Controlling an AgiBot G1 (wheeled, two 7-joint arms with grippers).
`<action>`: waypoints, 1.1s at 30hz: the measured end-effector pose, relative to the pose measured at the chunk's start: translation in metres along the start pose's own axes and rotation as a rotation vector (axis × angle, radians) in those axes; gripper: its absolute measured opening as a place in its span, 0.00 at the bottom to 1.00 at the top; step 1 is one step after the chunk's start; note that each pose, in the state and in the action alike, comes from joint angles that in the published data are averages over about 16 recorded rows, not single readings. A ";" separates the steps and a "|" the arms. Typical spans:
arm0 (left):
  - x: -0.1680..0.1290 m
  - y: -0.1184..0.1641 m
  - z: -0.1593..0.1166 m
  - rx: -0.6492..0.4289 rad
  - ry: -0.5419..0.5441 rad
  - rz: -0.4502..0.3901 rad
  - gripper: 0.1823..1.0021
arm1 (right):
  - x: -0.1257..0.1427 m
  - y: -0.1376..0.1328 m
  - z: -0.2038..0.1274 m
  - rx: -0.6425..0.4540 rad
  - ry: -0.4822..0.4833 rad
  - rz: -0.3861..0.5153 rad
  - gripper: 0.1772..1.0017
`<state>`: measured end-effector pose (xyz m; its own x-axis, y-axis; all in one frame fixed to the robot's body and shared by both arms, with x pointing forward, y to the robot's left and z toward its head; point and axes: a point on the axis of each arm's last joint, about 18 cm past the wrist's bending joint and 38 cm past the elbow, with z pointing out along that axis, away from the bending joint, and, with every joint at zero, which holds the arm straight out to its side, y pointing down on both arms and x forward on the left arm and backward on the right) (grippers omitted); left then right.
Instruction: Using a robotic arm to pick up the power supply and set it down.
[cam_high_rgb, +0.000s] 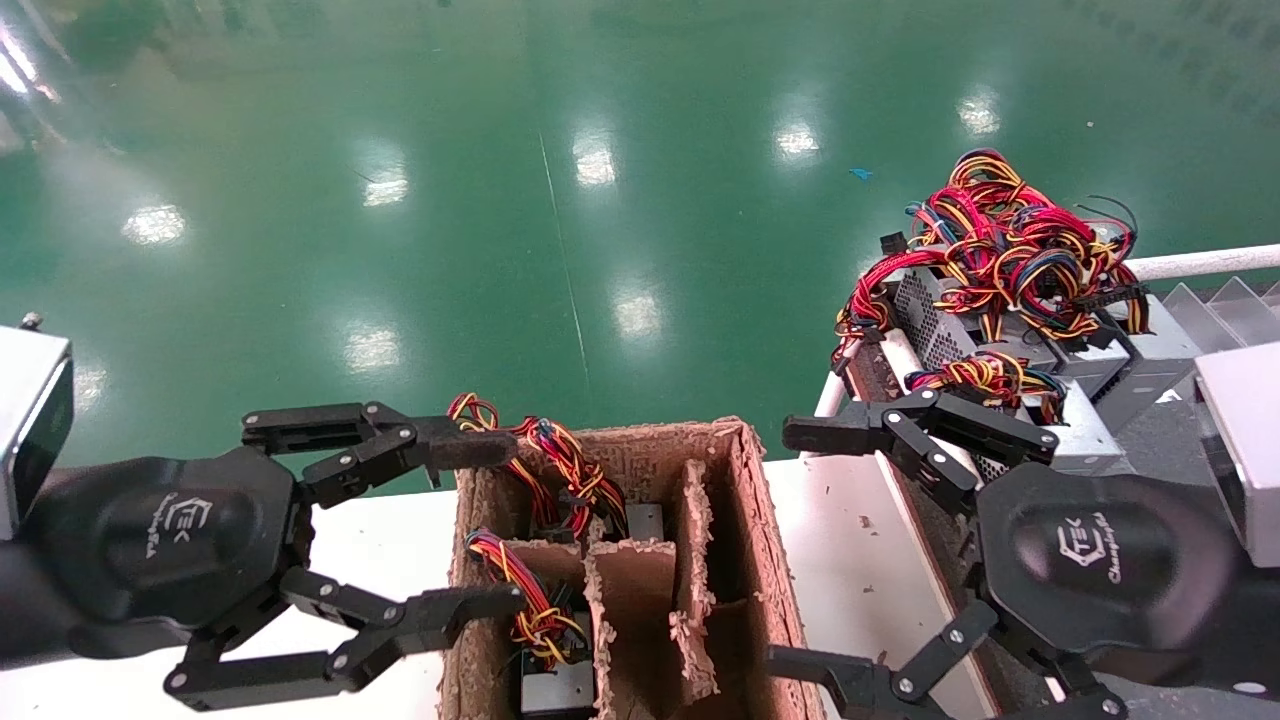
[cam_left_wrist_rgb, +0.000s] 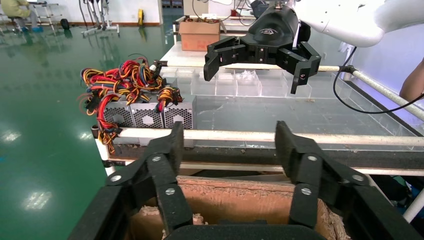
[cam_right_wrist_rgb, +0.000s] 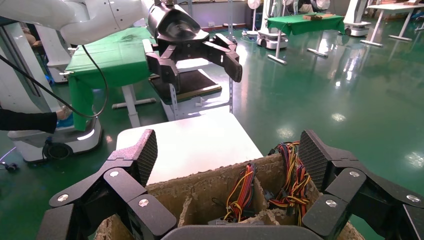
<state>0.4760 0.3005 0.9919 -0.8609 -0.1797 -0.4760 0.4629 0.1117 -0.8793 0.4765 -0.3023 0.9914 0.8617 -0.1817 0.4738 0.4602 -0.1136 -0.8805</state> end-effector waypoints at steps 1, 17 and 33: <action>0.000 0.000 0.000 0.000 0.000 0.000 0.60 | 0.001 0.001 0.000 -0.002 0.002 0.002 1.00; 0.000 0.000 0.000 0.000 0.000 0.000 0.25 | 0.025 0.036 0.021 -0.092 0.058 0.073 1.00; 0.000 0.000 0.000 0.001 -0.001 0.000 0.03 | 0.039 0.078 0.075 -0.157 0.039 0.130 1.00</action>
<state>0.4761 0.3007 0.9921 -0.8606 -0.1803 -0.4762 0.4632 0.1111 -0.8792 0.5622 -0.2449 0.9399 0.9012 -0.2423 0.3594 0.3043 -0.2367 -0.9227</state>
